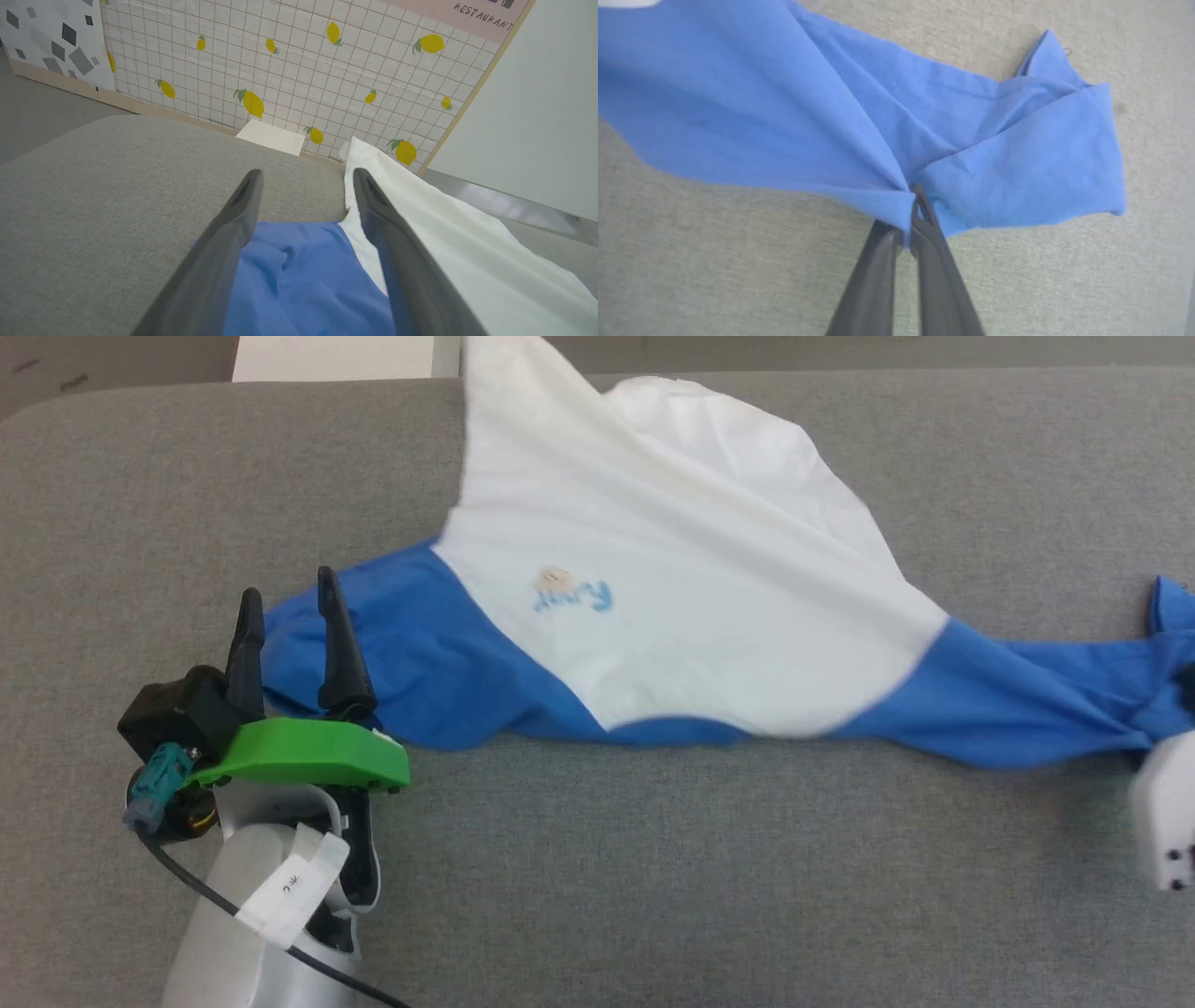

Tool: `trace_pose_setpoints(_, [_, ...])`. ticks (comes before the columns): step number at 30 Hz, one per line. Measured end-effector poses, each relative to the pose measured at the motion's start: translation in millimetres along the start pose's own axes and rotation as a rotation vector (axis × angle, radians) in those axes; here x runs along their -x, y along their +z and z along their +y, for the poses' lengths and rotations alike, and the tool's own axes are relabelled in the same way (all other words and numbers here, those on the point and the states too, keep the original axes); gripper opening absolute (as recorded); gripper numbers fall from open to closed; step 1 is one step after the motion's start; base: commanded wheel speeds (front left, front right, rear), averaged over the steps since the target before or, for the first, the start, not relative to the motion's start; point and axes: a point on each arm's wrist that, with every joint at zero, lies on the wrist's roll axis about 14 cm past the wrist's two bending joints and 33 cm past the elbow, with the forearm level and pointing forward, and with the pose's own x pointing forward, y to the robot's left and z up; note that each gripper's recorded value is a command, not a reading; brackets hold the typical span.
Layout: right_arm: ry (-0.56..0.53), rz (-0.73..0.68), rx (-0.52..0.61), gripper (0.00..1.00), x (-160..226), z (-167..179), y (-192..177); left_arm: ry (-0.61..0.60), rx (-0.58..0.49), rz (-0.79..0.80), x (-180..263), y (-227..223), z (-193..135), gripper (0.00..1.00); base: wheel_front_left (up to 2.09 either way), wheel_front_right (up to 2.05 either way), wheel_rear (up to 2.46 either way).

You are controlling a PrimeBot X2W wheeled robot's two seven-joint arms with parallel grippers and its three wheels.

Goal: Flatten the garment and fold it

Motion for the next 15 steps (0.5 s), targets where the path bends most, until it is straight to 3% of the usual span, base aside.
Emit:
trace_pose_setpoints(6, [-0.147, -0.035, -0.122, 0.0, 17, -59, 1, -0.009, 0.004, 0.02, -1, -5, -3, 1.0, 0.0, 0.0, 0.0])
trace_pose_setpoints(11, [-0.152, -0.037, -0.139, 0.0, 12, -58, 3, -0.005, 0.009, 0.031, 0, -8, -2, 1.0, 0.0, 0.0, 0.0])
trace_pose_setpoints(12, [-0.147, -0.037, -0.141, 0.44, 10, -55, 4, -0.004, 0.01, 0.036, 1, -9, -1, 1.0, 0.0, 0.0, 0.0])
trace_pose_setpoints(13, [-0.141, -0.042, -0.143, 1.0, 9, -53, 5, -0.003, 0.009, 0.044, 1, -10, -1, 1.0, 0.0, 0.0, 0.0])
trace_pose_setpoints(15, [-0.133, -0.058, -0.159, 1.0, 9, -50, 9, -0.003, 0.01, 0.053, 3, -12, 0, 1.0, 0.0, 0.0, 0.0])
